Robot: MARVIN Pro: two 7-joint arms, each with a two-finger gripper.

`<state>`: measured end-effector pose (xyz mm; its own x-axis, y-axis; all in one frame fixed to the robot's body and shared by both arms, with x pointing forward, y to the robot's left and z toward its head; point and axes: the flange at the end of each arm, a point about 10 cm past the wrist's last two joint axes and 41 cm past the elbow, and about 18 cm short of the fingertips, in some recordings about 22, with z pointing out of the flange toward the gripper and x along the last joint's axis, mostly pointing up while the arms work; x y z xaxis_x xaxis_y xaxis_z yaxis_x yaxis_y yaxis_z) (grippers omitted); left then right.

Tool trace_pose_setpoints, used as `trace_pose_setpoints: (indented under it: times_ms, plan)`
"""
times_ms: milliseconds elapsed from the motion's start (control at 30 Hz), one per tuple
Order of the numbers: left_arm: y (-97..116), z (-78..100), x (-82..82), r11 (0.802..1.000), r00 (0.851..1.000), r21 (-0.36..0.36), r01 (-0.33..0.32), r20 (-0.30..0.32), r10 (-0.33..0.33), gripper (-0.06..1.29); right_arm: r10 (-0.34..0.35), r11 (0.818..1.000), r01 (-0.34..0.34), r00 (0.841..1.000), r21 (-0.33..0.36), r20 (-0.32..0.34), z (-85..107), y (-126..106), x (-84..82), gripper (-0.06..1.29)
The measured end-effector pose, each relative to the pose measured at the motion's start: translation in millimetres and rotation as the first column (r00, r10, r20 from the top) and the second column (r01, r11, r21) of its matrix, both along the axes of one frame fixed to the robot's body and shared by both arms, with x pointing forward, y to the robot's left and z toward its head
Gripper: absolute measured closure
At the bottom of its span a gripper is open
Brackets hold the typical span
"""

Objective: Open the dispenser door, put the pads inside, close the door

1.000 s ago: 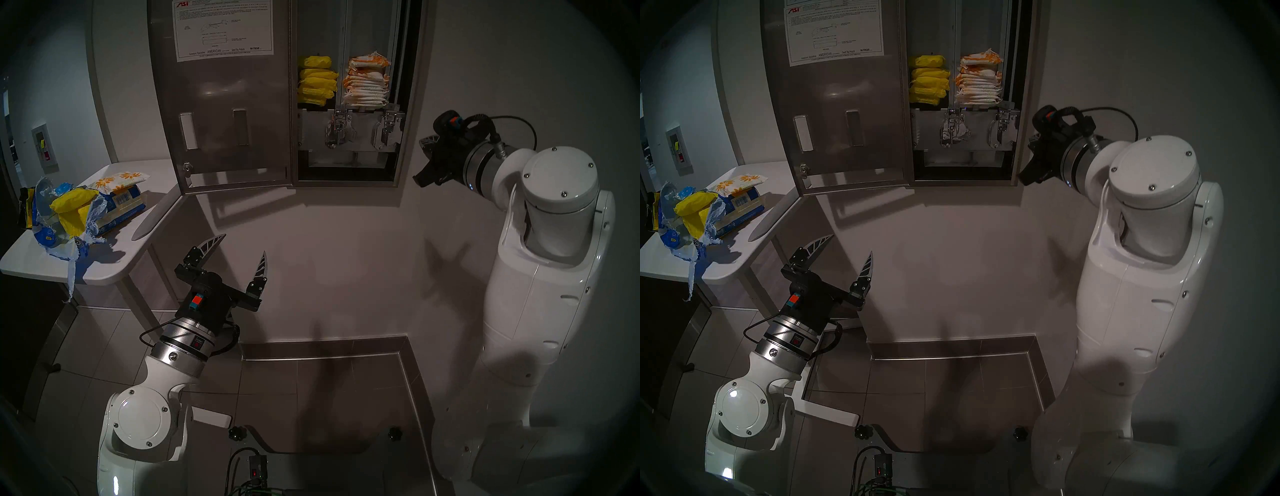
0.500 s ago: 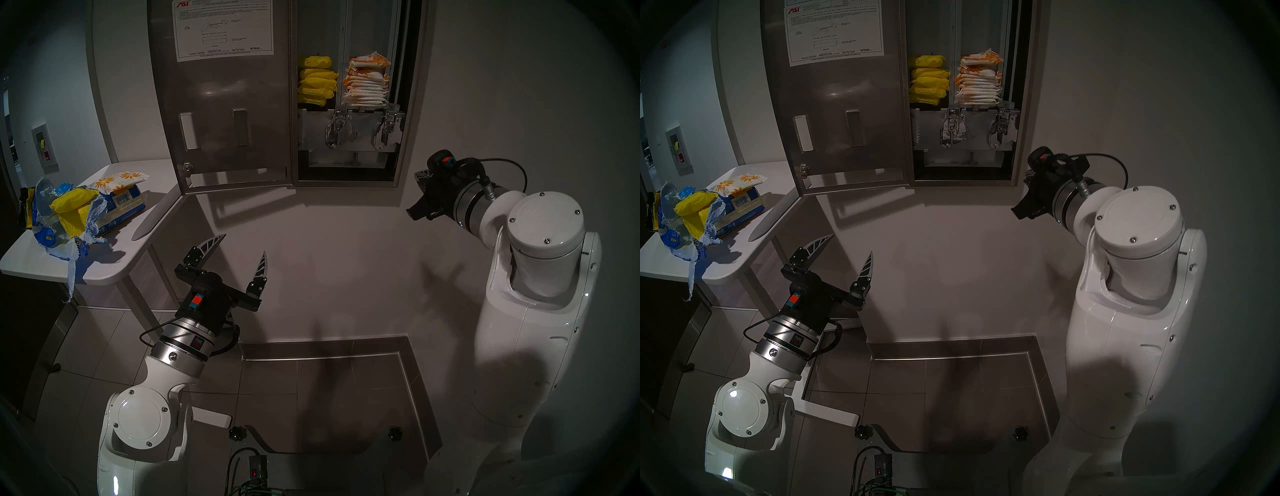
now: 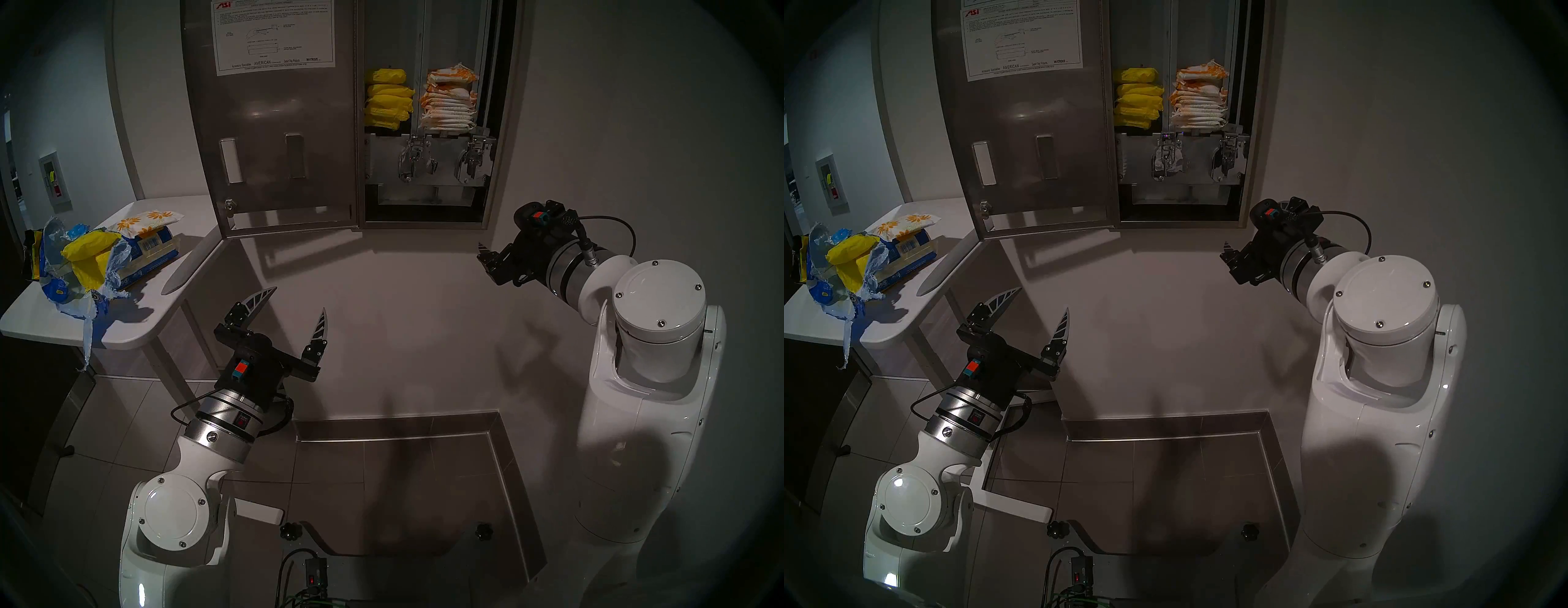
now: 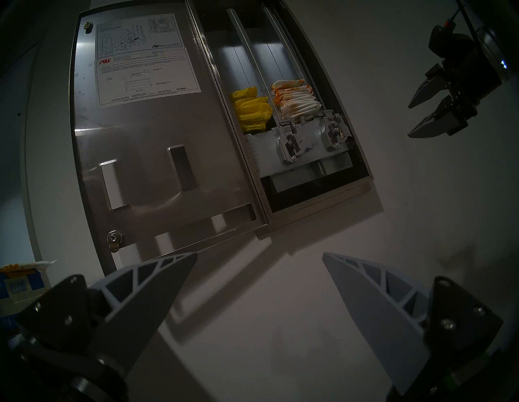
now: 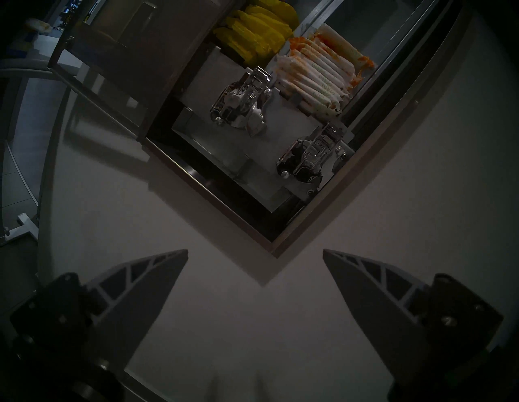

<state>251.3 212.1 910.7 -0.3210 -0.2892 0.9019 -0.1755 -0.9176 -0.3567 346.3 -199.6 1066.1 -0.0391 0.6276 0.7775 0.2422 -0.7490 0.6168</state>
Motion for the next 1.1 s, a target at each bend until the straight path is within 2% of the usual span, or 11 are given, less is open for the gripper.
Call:
trace_pose_setpoints:
  times_ms: [367, 467, 600, 767, 867, 933, 967, 1067, 1100]
  plan:
    - [0, 0.1, 0.2, 1.0, 1.0, 0.008, 0.002, 0.001, -0.002, 0.02, 0.003, 1.0, -0.003, 1.0, 0.005, 0.016, 0.2, 0, -0.1, -0.01]
    - [0, 0.4, 1.0, 0.999, 1.0, 0.043, 0.007, 0.005, -0.007, 0.02, 0.003, 1.0, -0.003, 1.0, 0.005, 0.017, 0.1, 0, -0.2, -0.01]
    - [4, 5.1, 4.8, 0.989, 1.0, 0.15, 0.0, 0.027, -0.004, 0.02, 0.004, 1.0, -0.004, 1.0, 0.006, 0.017, -0.1, 0, -0.2, -0.01]
    - [17, 25.5, 12.8, 0.961, 0.996, 0.273, -0.042, 0.091, 0.018, 0.02, 0.005, 1.0, -0.005, 1.0, 0.006, 0.017, -0.4, 0, -0.2, -0.01]
    - [22, 34.2, 15.5, 0.949, 0.993, 0.31, -0.062, 0.116, 0.026, 0.02, 0.005, 1.0, -0.005, 1.0, 0.007, 0.017, -0.4, 0, -0.1, -0.01]
    - [28, 44.2, 18.6, 0.931, 0.989, 0.354, -0.084, 0.144, 0.035, 0.02, 0.005, 1.0, -0.005, 1.0, 0.007, 0.017, -0.5, 0, -0.1, -0.01]
    - [32, 50.9, 20.8, 0.915, 0.986, 0.389, -0.102, 0.159, 0.043, 0.02, 0.005, 1.0, -0.005, 1.0, 0.007, 0.017, -0.5, 0, -0.2, -0.01]
    - [36, 57.5, 24.2, 0.89, 0.984, 0.439, -0.122, 0.168, 0.053, 0.02, 0.005, 1.0, -0.005, 1.0, 0.007, 0.017, -0.6, 0, -0.2, -0.01]
    - [39, 61.3, 26.4, 0.871, 0.984, 0.472, -0.133, 0.169, 0.059, 0.02, 0.005, 1.0, -0.005, 1.0, 0.007, 0.017, -0.6, 0, -0.2, -0.01]
